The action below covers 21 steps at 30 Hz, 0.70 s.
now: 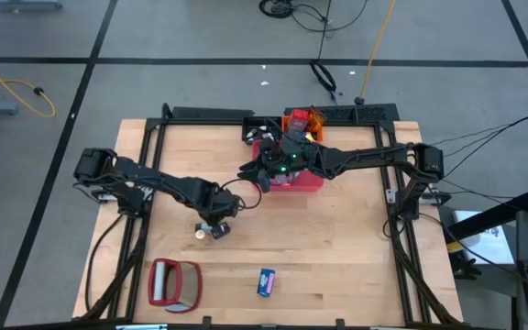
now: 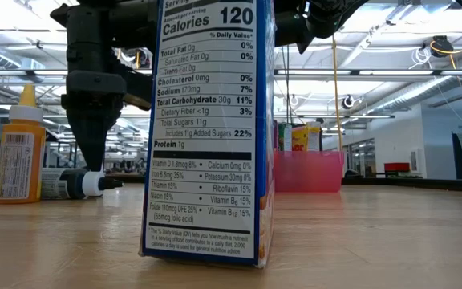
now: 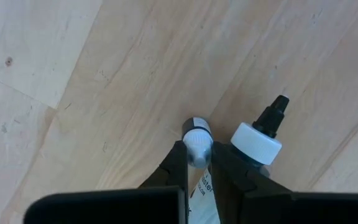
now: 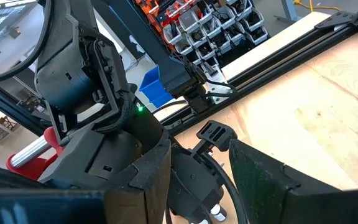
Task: Pick & Place Kitchen Items
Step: Put the small green food coloring bottle into the black bin
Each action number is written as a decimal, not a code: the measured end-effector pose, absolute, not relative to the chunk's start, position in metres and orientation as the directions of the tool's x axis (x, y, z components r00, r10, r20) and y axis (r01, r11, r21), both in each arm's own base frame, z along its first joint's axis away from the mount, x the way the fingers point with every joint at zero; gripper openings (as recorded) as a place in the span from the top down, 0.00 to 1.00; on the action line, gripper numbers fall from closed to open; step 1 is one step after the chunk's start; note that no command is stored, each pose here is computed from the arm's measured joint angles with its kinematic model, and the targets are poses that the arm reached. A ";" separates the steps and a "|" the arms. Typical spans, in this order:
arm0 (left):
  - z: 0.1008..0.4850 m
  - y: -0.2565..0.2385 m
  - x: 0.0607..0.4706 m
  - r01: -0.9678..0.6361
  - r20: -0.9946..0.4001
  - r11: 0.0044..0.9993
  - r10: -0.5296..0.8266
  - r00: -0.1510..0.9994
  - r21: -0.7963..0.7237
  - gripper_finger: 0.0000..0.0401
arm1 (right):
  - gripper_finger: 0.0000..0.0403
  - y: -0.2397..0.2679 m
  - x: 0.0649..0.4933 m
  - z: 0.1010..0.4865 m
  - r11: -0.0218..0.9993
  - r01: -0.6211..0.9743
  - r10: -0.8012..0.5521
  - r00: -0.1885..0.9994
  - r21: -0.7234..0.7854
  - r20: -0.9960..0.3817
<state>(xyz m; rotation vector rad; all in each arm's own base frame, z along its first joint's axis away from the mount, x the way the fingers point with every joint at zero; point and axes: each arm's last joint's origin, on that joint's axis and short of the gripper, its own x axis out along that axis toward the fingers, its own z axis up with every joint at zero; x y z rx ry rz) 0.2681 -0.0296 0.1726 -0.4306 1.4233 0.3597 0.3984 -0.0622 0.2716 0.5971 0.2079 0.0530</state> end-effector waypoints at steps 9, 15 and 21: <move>0.173 -0.029 0.263 -0.511 -0.998 0.859 -0.011 0.065 -0.043 0.94 | 0.62 -0.062 0.398 0.272 0.826 0.011 0.110 0.977 0.563 -0.180; 0.180 -0.028 0.257 -0.519 -1.000 0.855 0.013 0.013 0.004 0.94 | 0.62 -0.062 0.398 0.270 0.828 0.013 0.109 0.977 0.561 -0.185; 0.201 -0.019 0.249 -0.547 -0.998 0.836 0.052 0.028 0.028 0.94 | 0.62 -0.063 0.395 0.257 0.825 0.067 0.070 0.973 0.561 -0.219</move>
